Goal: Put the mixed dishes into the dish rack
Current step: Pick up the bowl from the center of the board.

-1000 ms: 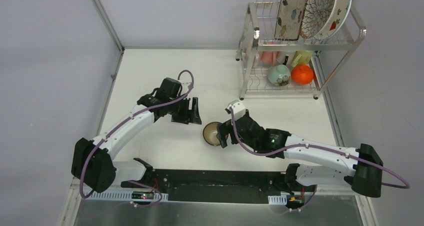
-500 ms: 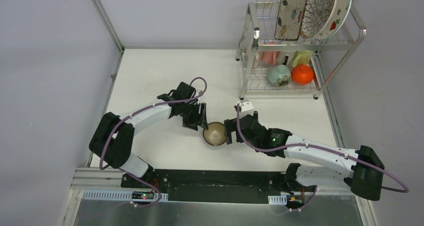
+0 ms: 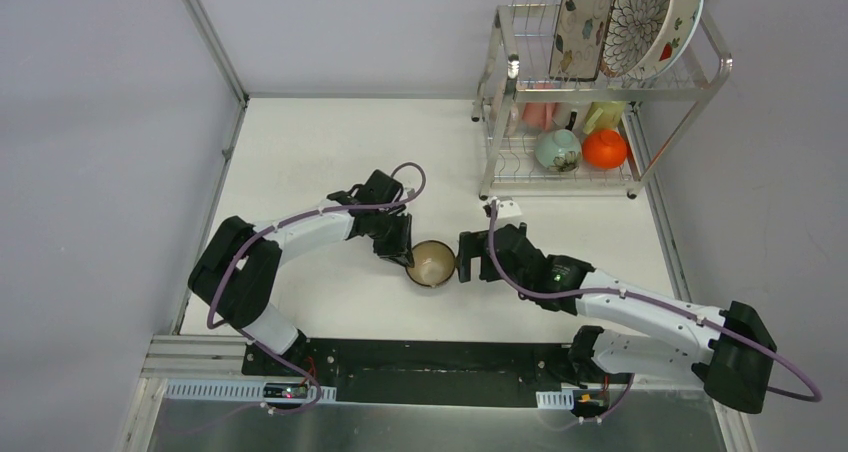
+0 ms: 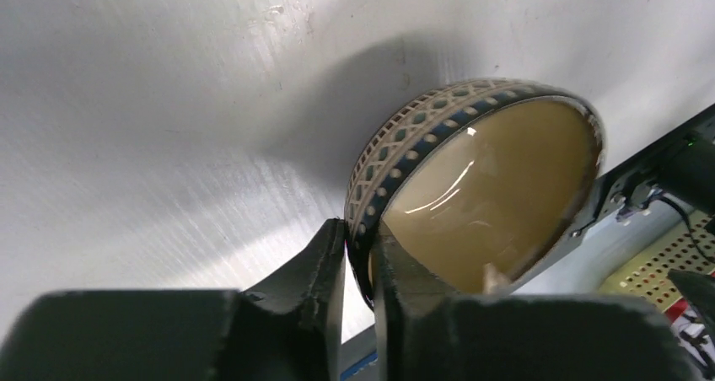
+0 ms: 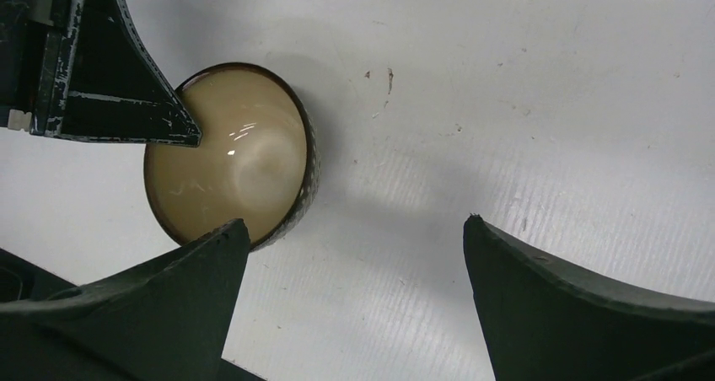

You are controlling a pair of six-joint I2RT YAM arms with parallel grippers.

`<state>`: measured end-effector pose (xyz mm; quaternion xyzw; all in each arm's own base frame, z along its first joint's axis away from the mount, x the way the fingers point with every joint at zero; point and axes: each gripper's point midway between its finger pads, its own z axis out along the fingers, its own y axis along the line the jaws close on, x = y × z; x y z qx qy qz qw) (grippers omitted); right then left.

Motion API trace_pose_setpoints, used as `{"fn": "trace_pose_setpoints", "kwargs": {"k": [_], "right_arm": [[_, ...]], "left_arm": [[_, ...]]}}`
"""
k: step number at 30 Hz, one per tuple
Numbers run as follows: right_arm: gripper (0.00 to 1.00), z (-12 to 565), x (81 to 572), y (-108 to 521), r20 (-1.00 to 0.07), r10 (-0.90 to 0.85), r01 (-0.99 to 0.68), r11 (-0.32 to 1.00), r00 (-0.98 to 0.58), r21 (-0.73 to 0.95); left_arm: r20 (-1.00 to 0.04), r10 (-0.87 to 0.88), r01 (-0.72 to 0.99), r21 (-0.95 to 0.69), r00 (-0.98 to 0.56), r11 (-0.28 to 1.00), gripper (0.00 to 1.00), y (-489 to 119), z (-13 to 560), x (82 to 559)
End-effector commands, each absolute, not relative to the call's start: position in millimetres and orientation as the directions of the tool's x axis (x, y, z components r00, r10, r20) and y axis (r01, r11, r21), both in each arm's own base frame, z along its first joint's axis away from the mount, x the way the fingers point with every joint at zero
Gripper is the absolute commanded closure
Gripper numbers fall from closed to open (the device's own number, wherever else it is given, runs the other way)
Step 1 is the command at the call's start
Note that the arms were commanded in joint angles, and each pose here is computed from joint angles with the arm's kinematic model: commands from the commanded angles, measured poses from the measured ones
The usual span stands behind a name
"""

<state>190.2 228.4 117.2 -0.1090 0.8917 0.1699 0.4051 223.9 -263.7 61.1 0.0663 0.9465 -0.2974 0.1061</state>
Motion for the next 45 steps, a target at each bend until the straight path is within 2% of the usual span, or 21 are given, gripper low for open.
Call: {"fn": "trace_pose_setpoints", "kwargs": {"k": [1,4,8,14,18,26,31,35,41,45], "right_arm": [[0.01,126.7,191.9,238.8,-0.763,0.033,-0.326,0.891,-0.646,0.314],[0.01,128.9,189.6,247.5,-0.744,0.072,-0.328,0.866,-0.664,0.377],[0.02,138.5,188.0,262.6,-0.715,0.165,-0.329,0.802,-0.679,0.498],[0.05,139.7,193.3,270.9,-0.636,0.328,-0.244,0.727,-0.698,0.642],[0.11,138.6,198.1,273.8,-0.549,0.435,-0.154,0.667,-0.714,0.729],[0.27,148.1,202.3,273.2,-0.442,0.585,-0.104,0.52,-0.68,0.848],[0.29,151.4,202.9,269.1,-0.416,0.617,-0.092,0.486,-0.668,0.869],[0.2,156.0,201.1,271.4,-0.381,0.63,-0.087,0.446,-0.677,0.891],[0.16,154.6,200.1,279.1,-0.368,0.612,-0.086,0.439,-0.7,0.894],[0.27,157.7,198.8,288.3,-0.359,0.595,-0.108,0.415,-0.719,0.903]], "left_arm": [[-0.255,0.077,0.212,-0.561,-0.964,0.8,0.9,-270.5,62.2,226.1],[-0.27,0.084,0.231,-0.575,-0.959,0.785,1.0,-274.2,71.0,228.2],[-0.303,0.075,0.248,-0.588,-0.95,0.769,1.0,-278.1,85.4,233.1],[-0.326,0.036,0.251,-0.646,-0.945,0.721,1.0,-288.2,112.1,235.0],[-0.36,-0.004,0.262,-0.685,-0.933,0.68,1.0,-292.6,130.7,235.5],[-0.39,-0.09,0.254,-0.741,-0.916,0.622,1.0,-296.2,158.3,236.6],[-0.412,-0.117,0.269,-0.757,-0.903,0.595,1.0,-297.5,171.4,237.8],[-0.415,-0.128,0.27,-0.765,-0.901,0.584,1.0,-298.2,176.5,237.7],[-0.409,-0.134,0.273,-0.785,-0.903,0.556,1.0,-299.9,178.1,233.3],[-0.41,-0.146,0.275,-0.797,-0.901,0.538,1.0,-300.5,178.3,231.6]]}}
